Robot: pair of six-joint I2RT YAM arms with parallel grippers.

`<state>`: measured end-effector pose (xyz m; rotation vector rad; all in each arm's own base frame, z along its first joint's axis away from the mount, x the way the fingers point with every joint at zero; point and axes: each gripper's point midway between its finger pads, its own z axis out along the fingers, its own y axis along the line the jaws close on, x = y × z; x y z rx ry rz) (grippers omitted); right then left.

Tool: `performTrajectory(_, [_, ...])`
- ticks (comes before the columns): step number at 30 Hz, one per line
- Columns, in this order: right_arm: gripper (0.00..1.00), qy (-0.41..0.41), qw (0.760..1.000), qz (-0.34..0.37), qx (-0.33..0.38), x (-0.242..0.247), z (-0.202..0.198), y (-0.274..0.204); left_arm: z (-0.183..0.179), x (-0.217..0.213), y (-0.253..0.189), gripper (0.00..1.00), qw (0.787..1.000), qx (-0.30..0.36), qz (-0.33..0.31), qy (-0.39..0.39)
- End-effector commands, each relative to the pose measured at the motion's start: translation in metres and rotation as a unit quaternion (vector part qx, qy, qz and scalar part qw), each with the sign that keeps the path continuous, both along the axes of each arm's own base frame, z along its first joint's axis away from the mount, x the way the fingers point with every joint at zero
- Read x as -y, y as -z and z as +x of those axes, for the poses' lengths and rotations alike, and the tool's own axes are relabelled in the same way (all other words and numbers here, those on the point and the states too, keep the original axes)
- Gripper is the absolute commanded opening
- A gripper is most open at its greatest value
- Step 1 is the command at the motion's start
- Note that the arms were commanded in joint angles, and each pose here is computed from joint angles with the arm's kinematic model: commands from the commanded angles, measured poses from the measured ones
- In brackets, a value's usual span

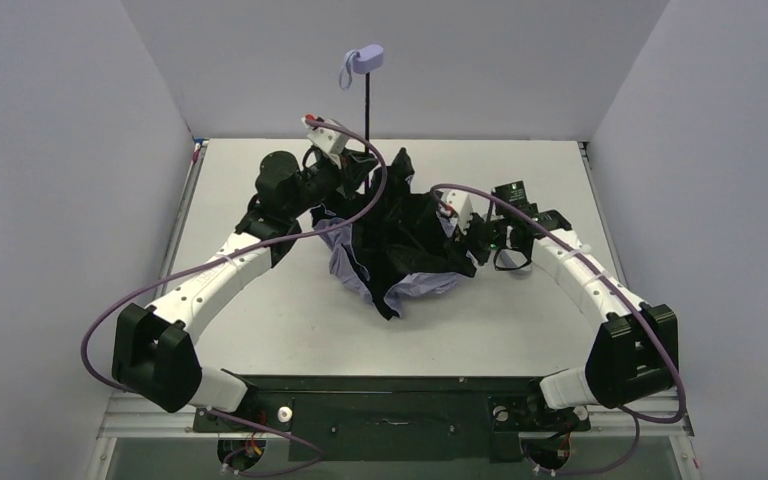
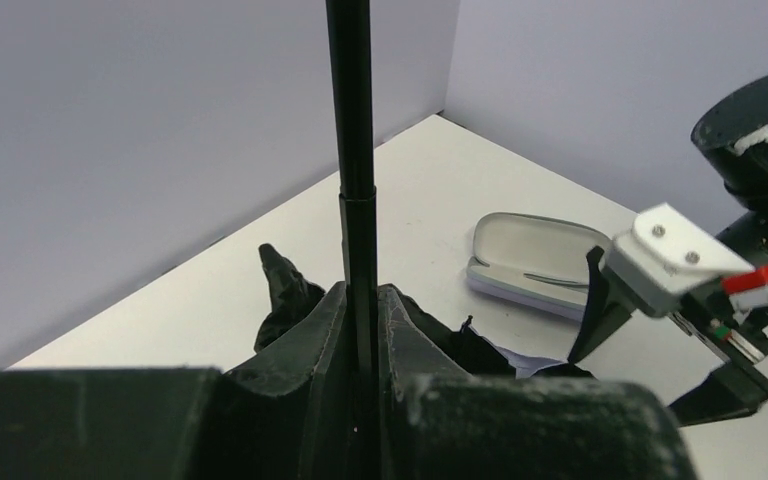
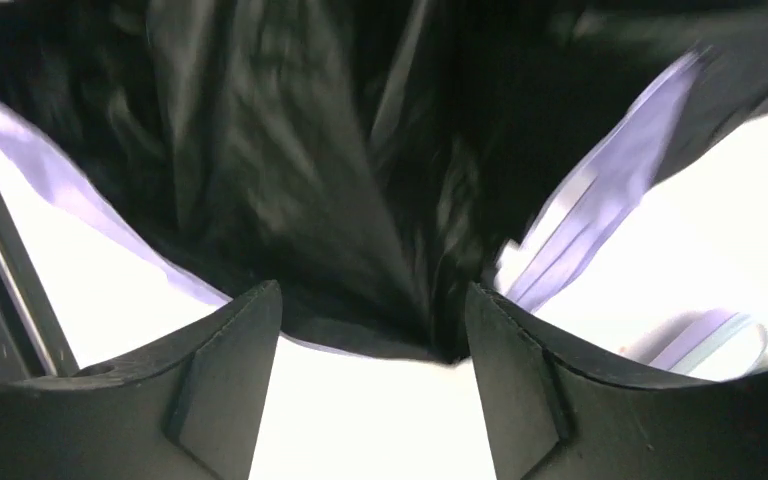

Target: Open the umbrella

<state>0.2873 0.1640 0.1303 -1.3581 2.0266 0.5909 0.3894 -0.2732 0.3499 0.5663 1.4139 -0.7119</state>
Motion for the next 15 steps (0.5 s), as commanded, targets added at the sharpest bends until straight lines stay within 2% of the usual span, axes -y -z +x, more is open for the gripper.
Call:
performTrajectory(1, [0.62,0.039,0.987,0.136,0.072,-0.042,0.039,-0.088,-0.011,0.010,-0.068,0.00,0.995,0.082,-0.057,0.027])
performTrajectory(4, [0.56,0.109,0.960,0.242,0.086,-0.064,0.068,-0.138,-0.010,0.012,-0.071,0.00,0.995,0.080,-0.061,0.028])
performTrajectory(6, [0.53,0.124,0.949,0.282,0.068,-0.082,0.074,-0.151,-0.010,0.013,-0.074,0.00,0.994,0.077,-0.066,0.029])
performTrajectory(11, [0.50,0.121,0.943,0.308,0.036,-0.123,0.083,-0.150,-0.013,0.018,-0.079,0.00,0.994,0.074,-0.075,0.041])
performTrajectory(15, [0.38,0.137,0.938,0.316,0.044,-0.142,0.098,-0.141,-0.015,0.020,-0.082,0.00,0.993,0.074,-0.080,0.045])
